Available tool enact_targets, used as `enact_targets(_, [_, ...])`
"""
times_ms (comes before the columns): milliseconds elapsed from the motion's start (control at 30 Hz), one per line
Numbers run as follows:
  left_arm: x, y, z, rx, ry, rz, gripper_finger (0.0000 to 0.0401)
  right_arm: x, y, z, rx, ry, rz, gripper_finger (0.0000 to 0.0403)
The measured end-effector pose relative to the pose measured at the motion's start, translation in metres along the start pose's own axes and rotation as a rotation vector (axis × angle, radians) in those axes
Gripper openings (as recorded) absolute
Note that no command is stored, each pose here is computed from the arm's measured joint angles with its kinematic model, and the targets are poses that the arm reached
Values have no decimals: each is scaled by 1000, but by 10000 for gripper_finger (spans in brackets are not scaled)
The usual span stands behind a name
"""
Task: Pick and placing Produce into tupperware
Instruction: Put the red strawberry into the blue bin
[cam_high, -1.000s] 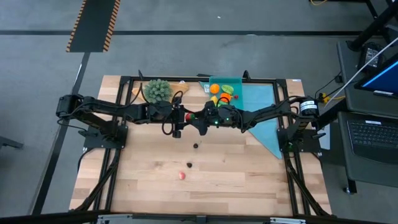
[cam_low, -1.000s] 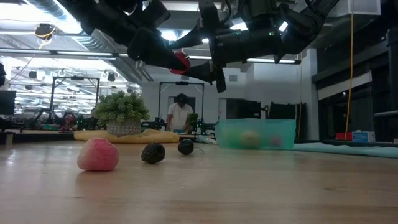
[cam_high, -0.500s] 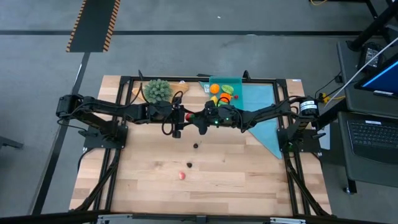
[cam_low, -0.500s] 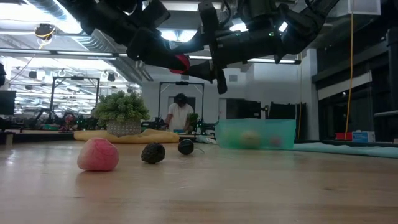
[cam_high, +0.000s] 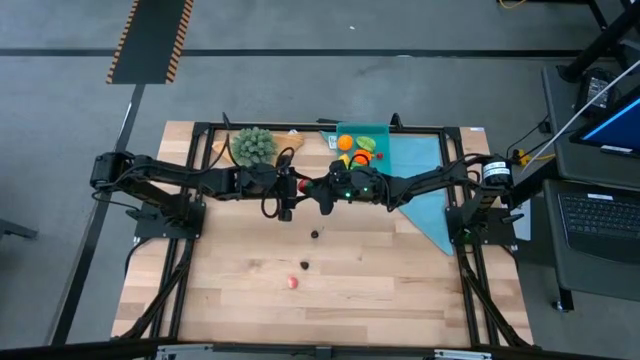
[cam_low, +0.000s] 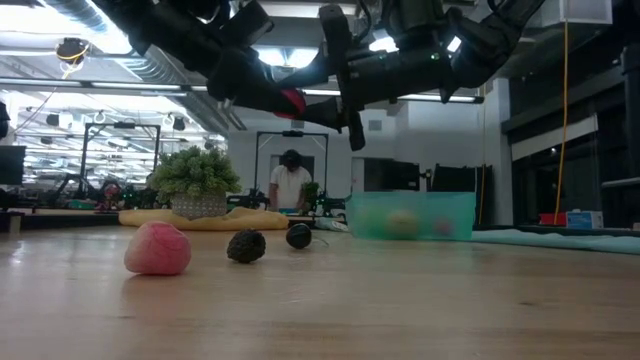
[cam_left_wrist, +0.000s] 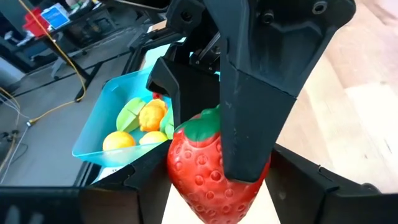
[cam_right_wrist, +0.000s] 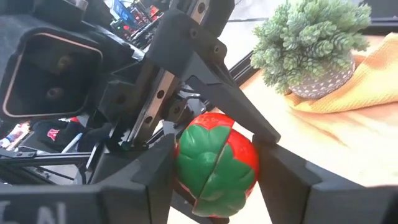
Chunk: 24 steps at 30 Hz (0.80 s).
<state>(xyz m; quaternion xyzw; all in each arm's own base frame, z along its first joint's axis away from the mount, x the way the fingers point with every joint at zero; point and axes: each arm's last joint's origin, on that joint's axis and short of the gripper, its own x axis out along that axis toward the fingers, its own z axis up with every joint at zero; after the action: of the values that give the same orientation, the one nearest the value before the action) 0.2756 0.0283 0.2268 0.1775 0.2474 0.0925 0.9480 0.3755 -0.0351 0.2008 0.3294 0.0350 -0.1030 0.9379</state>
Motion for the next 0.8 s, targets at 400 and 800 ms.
enact_targets(400, [0,-1,-1,10,10,13,230,0,-6,5,-1,24,19,185])
enact_targets(800, [-15,3,4,19,1,18,230,0,-6,10,-22,4,44,180])
